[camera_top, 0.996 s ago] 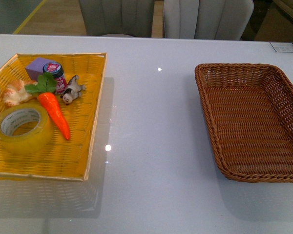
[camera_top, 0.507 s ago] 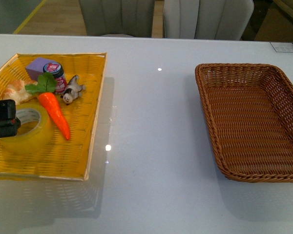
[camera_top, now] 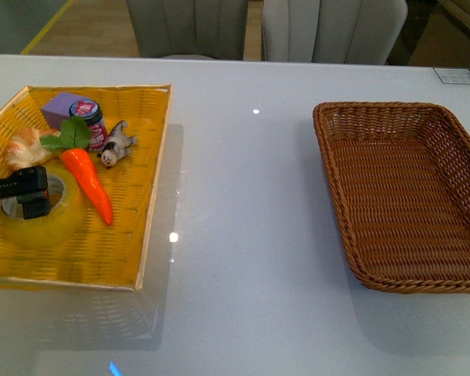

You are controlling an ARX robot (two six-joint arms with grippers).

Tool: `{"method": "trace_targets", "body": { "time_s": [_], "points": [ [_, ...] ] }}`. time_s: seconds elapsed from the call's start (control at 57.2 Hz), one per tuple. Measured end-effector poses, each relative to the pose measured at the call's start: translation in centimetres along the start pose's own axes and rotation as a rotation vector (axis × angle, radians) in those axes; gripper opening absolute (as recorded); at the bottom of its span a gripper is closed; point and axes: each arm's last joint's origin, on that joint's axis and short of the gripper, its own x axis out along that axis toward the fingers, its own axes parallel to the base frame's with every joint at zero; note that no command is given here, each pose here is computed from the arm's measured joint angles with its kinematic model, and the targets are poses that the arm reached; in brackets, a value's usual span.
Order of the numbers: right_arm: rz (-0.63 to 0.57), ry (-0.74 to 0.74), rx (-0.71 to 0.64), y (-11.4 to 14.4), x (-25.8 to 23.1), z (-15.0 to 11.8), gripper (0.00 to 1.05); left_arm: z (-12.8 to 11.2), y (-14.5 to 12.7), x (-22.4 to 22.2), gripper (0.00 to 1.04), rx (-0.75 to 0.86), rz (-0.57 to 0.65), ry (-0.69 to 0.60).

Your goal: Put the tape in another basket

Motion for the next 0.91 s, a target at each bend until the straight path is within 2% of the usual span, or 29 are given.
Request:
{"method": "trace_targets", "body": {
  "time_s": [0.349,0.524,0.751,0.908],
  "points": [
    [0.0,0.0,0.0,0.0,0.0,0.0,0.96,0.1,0.0,0.5,0.4,-0.043,0.034,0.021],
    [0.0,0.0,0.0,0.0,0.0,0.0,0.96,-0.1,0.2,0.5,0.17,-0.057,0.034,0.036],
    [0.0,0.0,0.0,0.0,0.0,0.0,0.96,0.3,0.3,-1.7,0.15,-0.105,-0.028,0.011],
    [0.0,0.0,0.0,0.0,0.0,0.0,0.96,2.6,-0.7,-6.3,0.15,-0.129,-0.127,-0.088]
  ]
}}
